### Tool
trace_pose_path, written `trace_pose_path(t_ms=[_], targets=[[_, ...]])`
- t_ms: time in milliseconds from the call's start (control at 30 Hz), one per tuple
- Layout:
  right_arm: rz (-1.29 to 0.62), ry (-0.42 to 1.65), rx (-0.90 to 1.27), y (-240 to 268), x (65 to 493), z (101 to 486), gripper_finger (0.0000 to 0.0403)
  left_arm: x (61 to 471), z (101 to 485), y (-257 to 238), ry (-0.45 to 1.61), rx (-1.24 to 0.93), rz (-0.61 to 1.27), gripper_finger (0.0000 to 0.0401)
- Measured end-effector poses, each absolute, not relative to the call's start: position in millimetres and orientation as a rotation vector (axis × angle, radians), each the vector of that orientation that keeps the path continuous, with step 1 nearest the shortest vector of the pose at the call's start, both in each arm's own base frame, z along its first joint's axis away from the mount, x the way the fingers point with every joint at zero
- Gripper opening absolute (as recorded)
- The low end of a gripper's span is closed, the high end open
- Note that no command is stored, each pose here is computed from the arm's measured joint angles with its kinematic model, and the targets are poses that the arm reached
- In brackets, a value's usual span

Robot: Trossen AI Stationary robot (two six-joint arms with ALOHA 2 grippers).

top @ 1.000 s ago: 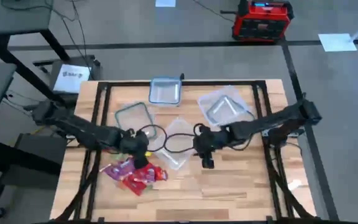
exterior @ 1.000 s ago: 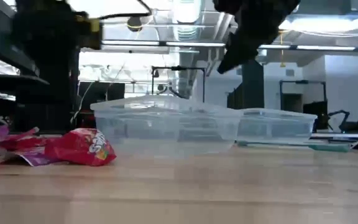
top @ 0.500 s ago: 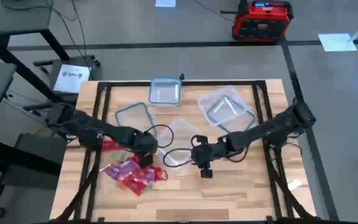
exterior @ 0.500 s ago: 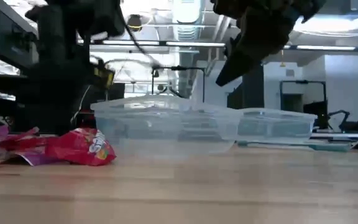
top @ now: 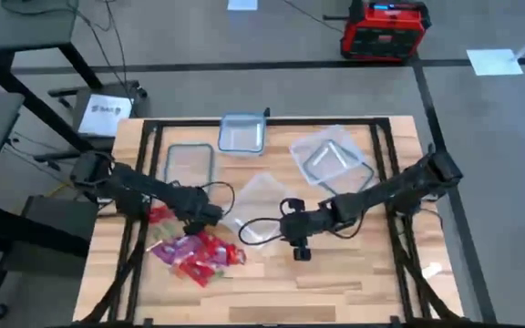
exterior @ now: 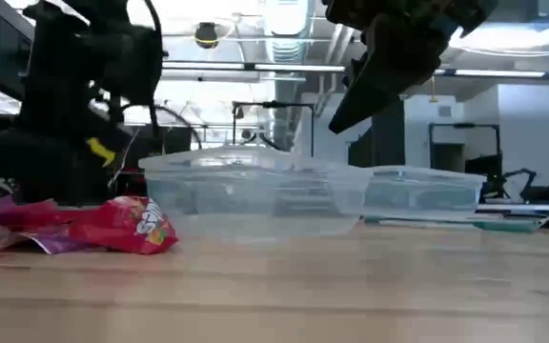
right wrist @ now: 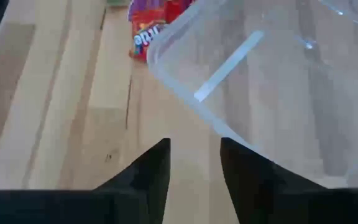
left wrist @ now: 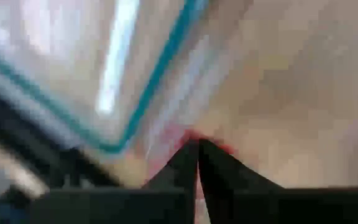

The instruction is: Sort candy

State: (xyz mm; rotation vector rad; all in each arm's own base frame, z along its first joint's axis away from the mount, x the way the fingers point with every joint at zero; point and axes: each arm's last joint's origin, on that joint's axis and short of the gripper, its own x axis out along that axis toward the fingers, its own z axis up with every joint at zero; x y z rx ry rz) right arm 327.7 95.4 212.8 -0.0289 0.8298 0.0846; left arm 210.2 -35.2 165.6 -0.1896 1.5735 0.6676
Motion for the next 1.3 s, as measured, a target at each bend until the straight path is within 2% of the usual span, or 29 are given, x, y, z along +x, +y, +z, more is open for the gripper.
trace_pose_path(t_ms=[333,633,1000,1100,1233,1300], targets=[[0.234,0.726,-0.385,95,337,223,0.0128,203,227,-49,1.267,-0.295,0.486,0.0000],[0.262,0.794,-0.457,91,347,195,0.0128,175,261,-48,1.092,-0.357,0.408,0.0000],[0.258,0.909,-0.511,78,362,154,0.0126,155,281,-41,0.964,-0.409,0.365,0.0000],[0.268,0.903,-0.542,76,363,155,0.0100,154,282,-41,0.960,-0.408,0.363,0.0000],[0.323,0.883,-0.648,76,362,159,0.0021,154,281,-41,0.962,-0.393,0.356,0.0000],[0.340,0.878,-0.692,75,365,163,0.0010,155,282,-41,0.959,-0.396,0.354,0.0000]])
